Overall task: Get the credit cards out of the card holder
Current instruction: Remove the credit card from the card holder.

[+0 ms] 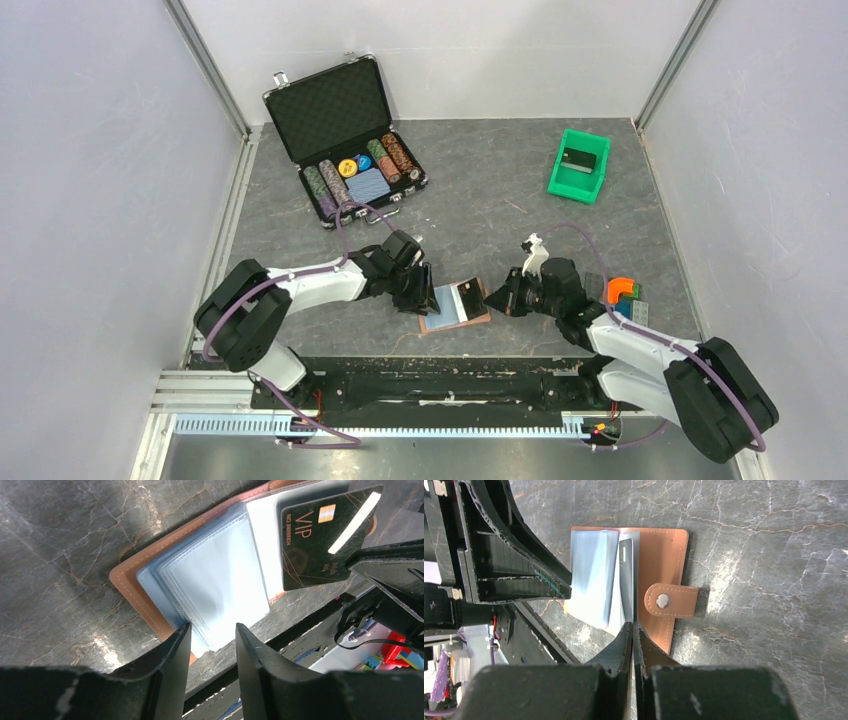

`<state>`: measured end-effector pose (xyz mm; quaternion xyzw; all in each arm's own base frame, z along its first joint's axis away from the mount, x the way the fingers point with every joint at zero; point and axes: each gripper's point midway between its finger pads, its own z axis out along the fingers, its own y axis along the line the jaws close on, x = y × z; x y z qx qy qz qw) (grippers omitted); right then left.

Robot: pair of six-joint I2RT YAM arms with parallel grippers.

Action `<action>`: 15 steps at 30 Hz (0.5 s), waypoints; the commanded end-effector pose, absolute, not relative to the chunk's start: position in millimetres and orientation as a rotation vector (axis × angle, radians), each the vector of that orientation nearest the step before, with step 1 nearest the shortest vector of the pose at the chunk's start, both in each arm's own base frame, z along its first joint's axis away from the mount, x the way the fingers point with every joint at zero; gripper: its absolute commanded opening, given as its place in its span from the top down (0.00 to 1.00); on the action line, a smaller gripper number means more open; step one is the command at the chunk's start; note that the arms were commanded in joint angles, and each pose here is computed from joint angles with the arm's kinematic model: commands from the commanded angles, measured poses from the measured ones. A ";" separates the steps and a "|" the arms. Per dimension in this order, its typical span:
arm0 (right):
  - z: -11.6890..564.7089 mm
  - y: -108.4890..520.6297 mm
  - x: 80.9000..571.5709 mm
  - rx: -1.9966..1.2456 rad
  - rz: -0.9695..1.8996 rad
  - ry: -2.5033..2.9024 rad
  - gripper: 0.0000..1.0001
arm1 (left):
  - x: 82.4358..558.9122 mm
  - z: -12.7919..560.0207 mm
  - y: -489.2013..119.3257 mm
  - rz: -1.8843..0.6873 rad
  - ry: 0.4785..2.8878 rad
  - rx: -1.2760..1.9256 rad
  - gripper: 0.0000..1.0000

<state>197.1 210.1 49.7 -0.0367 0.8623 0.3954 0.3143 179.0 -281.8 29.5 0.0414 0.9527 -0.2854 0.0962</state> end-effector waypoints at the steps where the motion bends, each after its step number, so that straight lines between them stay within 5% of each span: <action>1: 69.0 215.0 199.1 -0.193 1.077 2.206 1.00 | 186.4 49.1 -287.0 -0.870 2.768 0.193 0.52; 9: 91.4 220.8 197.8 -0.323 1.124 2.141 1.00 | 202.0 103.4 -294.9 -0.897 2.629 0.319 0.36; 15: 117.1 231.1 193.7 -0.438 1.215 2.070 1.00 | 203.0 130.5 -298.1 -0.954 2.523 0.403 0.35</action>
